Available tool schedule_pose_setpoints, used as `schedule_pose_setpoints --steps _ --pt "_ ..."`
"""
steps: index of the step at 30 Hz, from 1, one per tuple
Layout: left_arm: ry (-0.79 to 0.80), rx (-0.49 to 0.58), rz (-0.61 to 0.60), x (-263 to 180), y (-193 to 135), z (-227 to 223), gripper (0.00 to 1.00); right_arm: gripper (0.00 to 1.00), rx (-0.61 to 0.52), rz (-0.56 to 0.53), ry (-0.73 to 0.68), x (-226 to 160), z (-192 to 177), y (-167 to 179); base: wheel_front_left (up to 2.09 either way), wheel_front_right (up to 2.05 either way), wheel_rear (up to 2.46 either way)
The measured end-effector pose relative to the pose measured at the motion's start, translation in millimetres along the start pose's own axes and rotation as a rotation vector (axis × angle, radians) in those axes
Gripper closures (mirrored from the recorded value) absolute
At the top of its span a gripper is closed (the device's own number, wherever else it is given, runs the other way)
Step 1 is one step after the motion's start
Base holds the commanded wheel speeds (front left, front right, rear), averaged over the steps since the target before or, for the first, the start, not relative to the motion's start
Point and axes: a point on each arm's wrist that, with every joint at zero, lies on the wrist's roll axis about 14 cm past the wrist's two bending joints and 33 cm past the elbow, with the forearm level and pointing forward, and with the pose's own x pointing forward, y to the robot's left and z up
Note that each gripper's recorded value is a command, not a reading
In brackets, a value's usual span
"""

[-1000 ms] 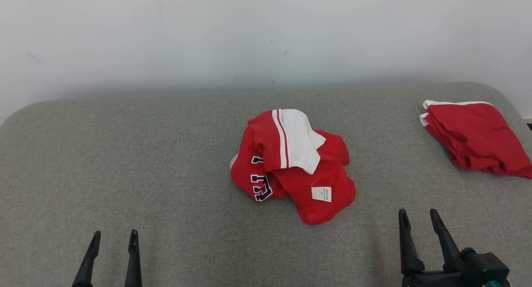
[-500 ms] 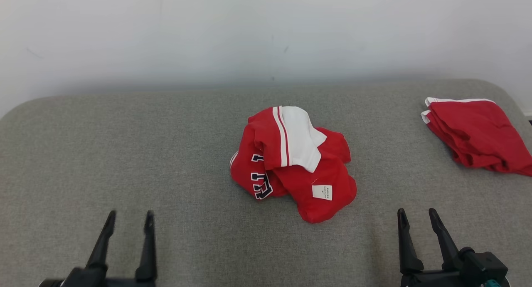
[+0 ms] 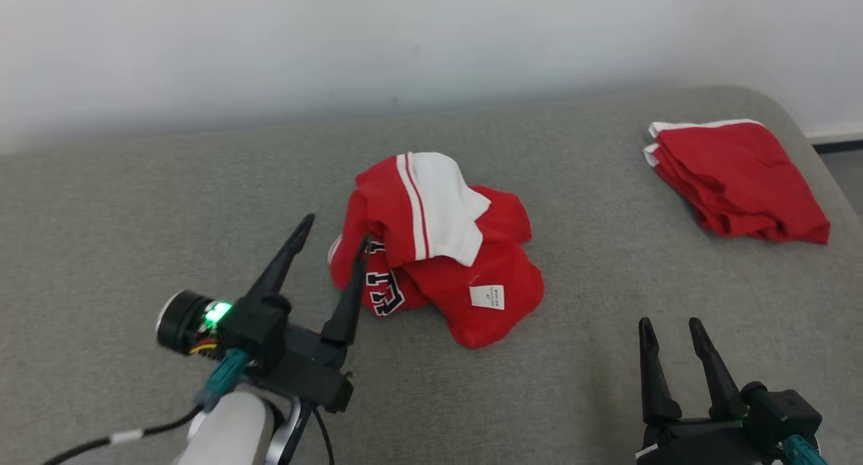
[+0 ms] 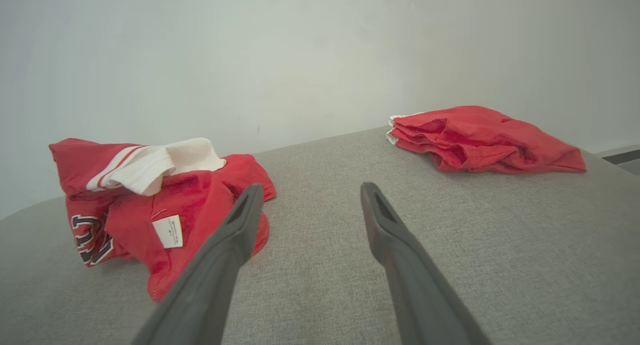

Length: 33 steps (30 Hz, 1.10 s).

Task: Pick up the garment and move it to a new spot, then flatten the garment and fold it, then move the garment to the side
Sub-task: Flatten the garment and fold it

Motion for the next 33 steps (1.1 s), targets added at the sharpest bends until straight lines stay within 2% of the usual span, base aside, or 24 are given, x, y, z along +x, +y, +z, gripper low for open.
schedule_pose_setpoints --steps 10,18,19,20,21,22,26,33 --pt "0.176 0.02 -0.111 44.3 -16.4 -61.1 0.0 0.0 0.009 -0.101 0.019 -10.3 -4.4 -30.4 0.0 0.0 0.0" --pt "0.361 0.01 -0.136 51.1 -22.8 -111.1 0.0 0.0 0.008 -0.15 0.029 -16.2 -6.0 -45.1 0.0 0.0 0.0" --pt "0.369 0.011 -0.135 51.8 -22.4 -113.1 0.25 0.0 0.007 -0.153 0.027 -16.4 -5.3 -45.9 0.0 0.0 0.0" --pt "0.37 0.011 -0.135 52.8 -22.4 -113.4 0.62 0.0 0.008 -0.155 0.025 -16.8 -4.8 -46.8 0.0 0.0 0.0" --pt "0.369 0.007 -0.132 53.8 -22.8 -113.1 0.95 0.0 0.01 -0.157 0.024 -17.1 -4.4 -47.2 0.0 0.0 0.0" --pt "0.369 0.004 -0.131 54.8 -23.5 -112.4 1.0 0.0 0.01 -0.159 0.021 -17.0 -3.6 -47.8 0.0 0.0 0.0" --pt "0.342 -0.022 -0.12 57.6 -25.3 -104.9 1.0 0.0 0.011 -0.155 0.018 -15.4 -3.1 -47.3 0.0 0.0 0.0" --pt "0.221 -0.096 -0.069 57.4 -20.2 -66.8 1.0 0.0 0.021 -0.092 0.039 -7.9 -11.7 -27.4 0.0 0.0 0.0"
